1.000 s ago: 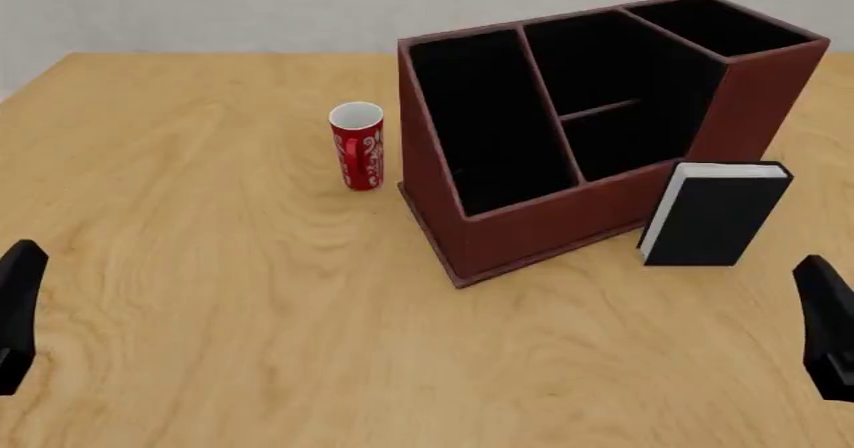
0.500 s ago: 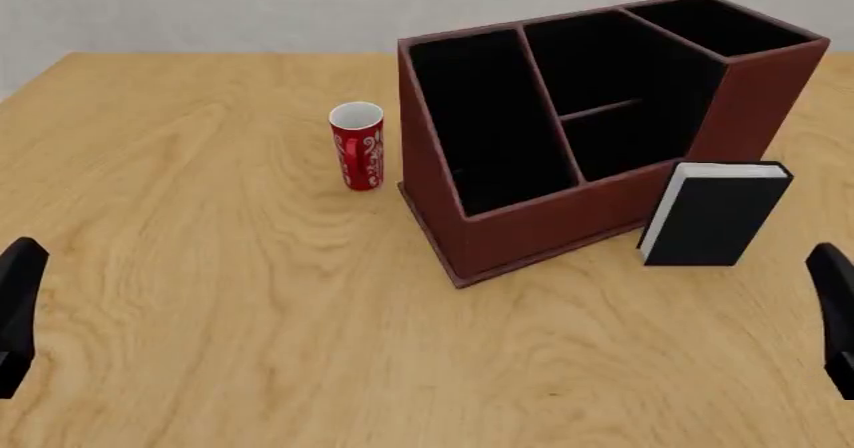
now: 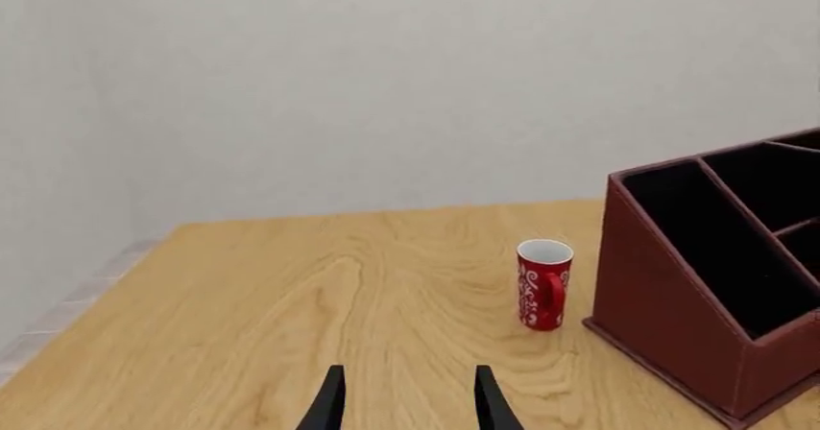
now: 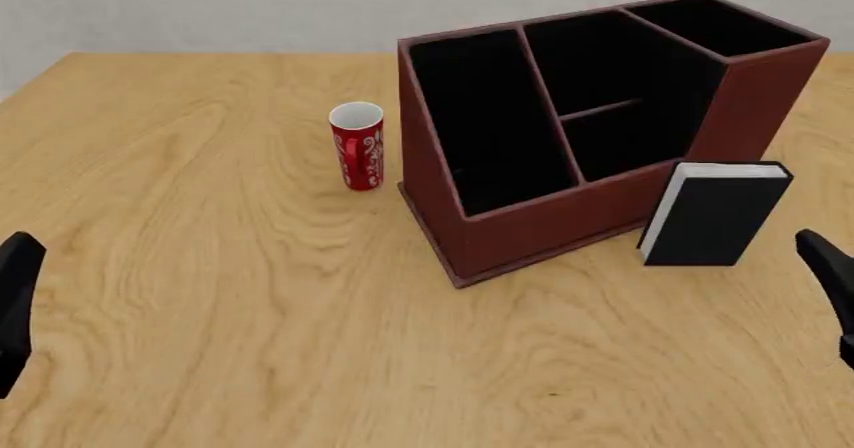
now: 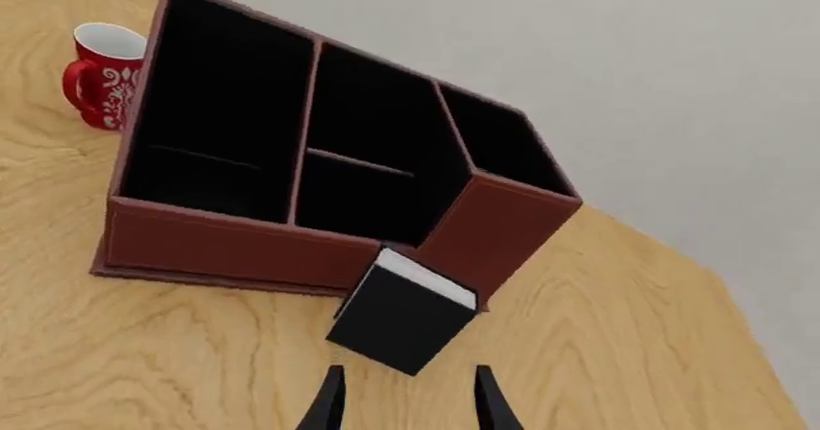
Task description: Pick up the book and place it in the left compartment of the caddy.
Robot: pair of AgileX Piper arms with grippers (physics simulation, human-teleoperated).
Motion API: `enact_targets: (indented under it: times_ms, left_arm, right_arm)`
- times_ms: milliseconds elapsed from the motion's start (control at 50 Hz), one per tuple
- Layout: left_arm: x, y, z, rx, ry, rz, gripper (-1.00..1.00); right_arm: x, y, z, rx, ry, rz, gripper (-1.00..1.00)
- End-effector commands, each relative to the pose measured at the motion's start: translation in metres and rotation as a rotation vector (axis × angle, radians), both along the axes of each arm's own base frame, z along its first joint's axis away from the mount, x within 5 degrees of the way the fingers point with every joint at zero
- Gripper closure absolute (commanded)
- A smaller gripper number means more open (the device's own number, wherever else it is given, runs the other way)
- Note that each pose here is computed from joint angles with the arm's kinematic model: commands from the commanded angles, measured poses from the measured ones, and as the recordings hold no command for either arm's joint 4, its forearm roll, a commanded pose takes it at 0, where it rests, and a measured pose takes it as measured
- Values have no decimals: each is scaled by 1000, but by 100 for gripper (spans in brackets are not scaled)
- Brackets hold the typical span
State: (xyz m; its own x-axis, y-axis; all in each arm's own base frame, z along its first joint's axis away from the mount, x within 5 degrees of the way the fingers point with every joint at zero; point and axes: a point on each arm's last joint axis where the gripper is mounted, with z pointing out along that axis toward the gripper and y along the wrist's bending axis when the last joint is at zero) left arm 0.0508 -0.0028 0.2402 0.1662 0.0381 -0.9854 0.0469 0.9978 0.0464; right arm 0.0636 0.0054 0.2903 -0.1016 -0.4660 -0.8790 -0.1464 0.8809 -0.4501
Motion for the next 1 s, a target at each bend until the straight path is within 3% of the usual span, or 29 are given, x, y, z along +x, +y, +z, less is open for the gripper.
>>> enact_targets:
  times_ms: [20, 40, 200, 460, 540, 620, 780, 900, 940, 960, 1000]
  left_arm:
    - [-1, 0, 5, 4, -9, -3, -100]
    - [-2, -1, 9, 13, -12, -17, -100]
    - [-2, -1, 9, 10, -15, -24, -100]
    - [-4, -2, 13, 10, -22, -39, -100]
    - [-4, -2, 14, 12, -24, -47, -100]
    - [-5, -2, 16, 9, -25, -47, -100]
    - [-6, -2, 20, 18, -28, -49, -100]
    - [-7, -2, 23, 21, -31, -51, -100]
    - [-7, -2, 23, 22, -30, -51, -100]
    - [-9, -2, 27, 35, -29, -47, -100]
    - [-8, -2, 27, 38, -28, -45, -100]
  right_arm:
    - [12, 2, 11, -169, 132, 55, -100]
    - [19, 2, 24, -257, 212, 67, -100]
    - [21, 2, 33, -381, 288, 117, -100]
    - [22, 0, 40, -480, 385, 158, -100]
    - [24, -1, 43, -541, 402, 179, -100]
    - [27, 1, 53, -529, 403, 191, -100]
    - [36, -1, 45, -595, 455, 207, -100]
    - [45, -2, 47, -613, 469, 214, -100]
    - [49, -1, 47, -625, 471, 223, -100]
    - [89, -10, 35, -722, 535, 238, -100]
    - [92, -11, 34, -726, 538, 237, -100]
